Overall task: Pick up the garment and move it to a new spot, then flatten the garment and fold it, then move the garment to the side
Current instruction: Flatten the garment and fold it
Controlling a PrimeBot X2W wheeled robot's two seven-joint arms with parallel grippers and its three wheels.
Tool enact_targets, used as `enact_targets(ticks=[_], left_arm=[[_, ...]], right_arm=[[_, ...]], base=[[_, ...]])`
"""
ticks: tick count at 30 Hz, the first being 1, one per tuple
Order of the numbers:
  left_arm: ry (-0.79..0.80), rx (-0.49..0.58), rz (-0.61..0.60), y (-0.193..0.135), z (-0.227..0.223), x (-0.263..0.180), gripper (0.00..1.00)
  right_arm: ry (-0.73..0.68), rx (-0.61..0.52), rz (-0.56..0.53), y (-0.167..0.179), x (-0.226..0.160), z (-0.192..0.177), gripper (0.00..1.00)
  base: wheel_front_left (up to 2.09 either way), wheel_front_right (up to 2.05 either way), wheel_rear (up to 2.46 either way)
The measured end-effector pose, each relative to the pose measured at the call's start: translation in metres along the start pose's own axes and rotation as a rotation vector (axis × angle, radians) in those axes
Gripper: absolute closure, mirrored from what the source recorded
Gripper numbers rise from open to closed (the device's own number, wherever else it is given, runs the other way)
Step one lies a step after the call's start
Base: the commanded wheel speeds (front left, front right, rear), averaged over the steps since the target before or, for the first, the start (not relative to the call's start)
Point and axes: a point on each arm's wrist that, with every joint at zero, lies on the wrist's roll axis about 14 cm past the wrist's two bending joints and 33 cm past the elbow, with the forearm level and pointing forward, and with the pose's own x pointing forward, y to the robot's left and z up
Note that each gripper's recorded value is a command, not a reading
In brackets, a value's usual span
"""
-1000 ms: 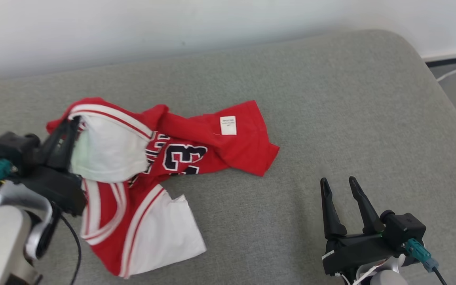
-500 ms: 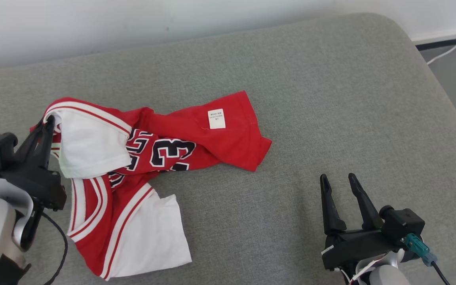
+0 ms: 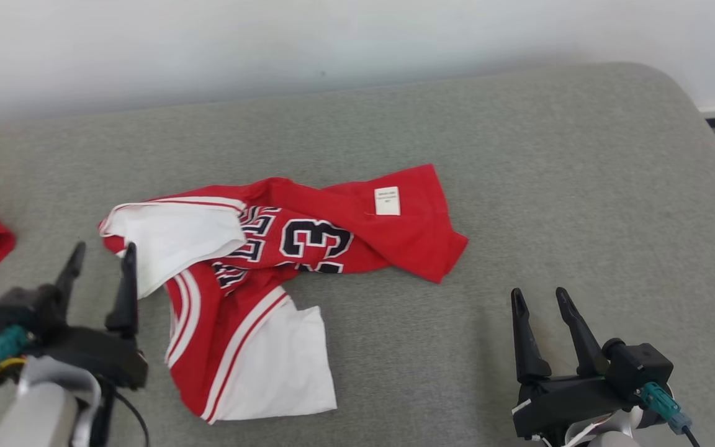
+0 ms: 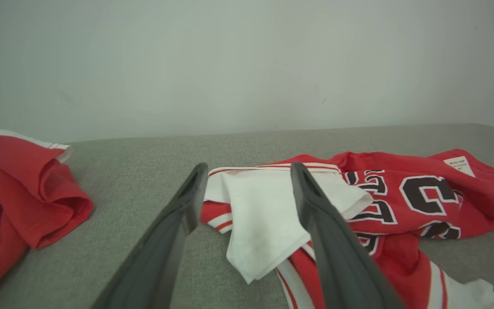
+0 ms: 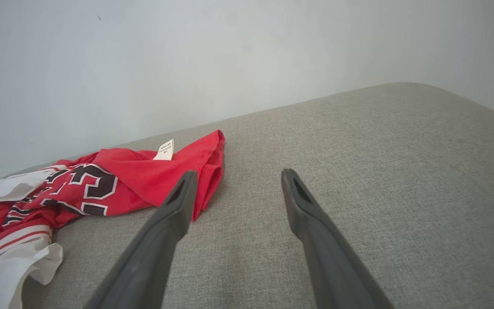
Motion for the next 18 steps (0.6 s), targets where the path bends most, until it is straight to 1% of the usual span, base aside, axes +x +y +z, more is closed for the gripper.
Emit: enact_targets(ticks=[4,9,18], left_arm=[[-0.005,-0.039,0.023,-0.009,-0.002,-0.022,0.0],[0.034,-0.087,0.025,-0.026,-0.016,-0.047,0.0],[0.125,-0.142,0.022,-0.043,-0.045,-0.071,0.0]], right_arm=[[-0.005,0.005,0.028,0.009,0.005,0.001,0.0],[0.006,0.013,0.047,0.016,0.005,-0.004,0.0],[0.005,0.012,0.065,0.022,0.006,-0.003,0.0]], base=[[0.0,0.0,0.0],[0.0,0.0,0.0],[0.0,0.0,0.0]])
